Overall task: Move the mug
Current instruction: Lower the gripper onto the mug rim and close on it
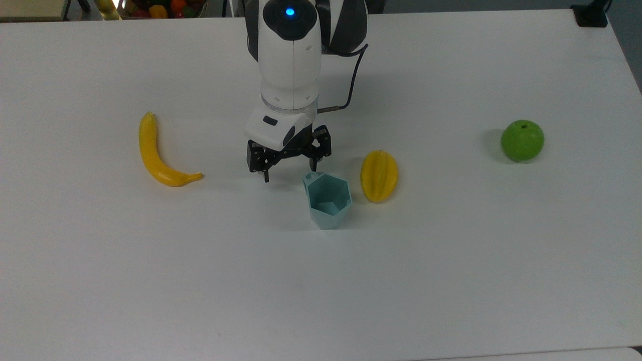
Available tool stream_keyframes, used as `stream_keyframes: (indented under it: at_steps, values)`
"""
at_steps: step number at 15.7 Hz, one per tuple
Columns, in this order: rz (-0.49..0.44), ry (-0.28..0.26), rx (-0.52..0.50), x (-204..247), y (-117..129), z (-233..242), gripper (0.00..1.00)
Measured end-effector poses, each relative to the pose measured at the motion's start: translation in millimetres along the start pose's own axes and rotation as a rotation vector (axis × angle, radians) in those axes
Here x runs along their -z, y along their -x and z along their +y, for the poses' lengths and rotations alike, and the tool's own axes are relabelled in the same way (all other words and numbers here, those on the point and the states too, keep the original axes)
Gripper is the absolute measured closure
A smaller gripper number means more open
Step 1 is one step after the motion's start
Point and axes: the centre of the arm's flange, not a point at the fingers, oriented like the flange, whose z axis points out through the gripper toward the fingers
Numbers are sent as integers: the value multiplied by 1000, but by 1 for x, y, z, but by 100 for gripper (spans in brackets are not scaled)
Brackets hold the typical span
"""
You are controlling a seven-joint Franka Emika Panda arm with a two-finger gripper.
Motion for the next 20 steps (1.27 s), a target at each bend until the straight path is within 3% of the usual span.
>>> stream_keyframes:
  at_steps: [5, 8, 9, 10, 13, 17, 20]
  values:
    - [27, -9, 24, -19, -6, -17, 5]
    - [46, -9, 37, -15, -12, -25, 31]
    - [52, -9, 37, -13, -14, -25, 31]
    - [55, -8, 37, -12, -15, -25, 39]
    - [61, -8, 35, -10, -16, -24, 74]
    - [72, -6, 33, -6, -19, -24, 75]
    - [80, -5, -31, 1, -19, -22, 75]
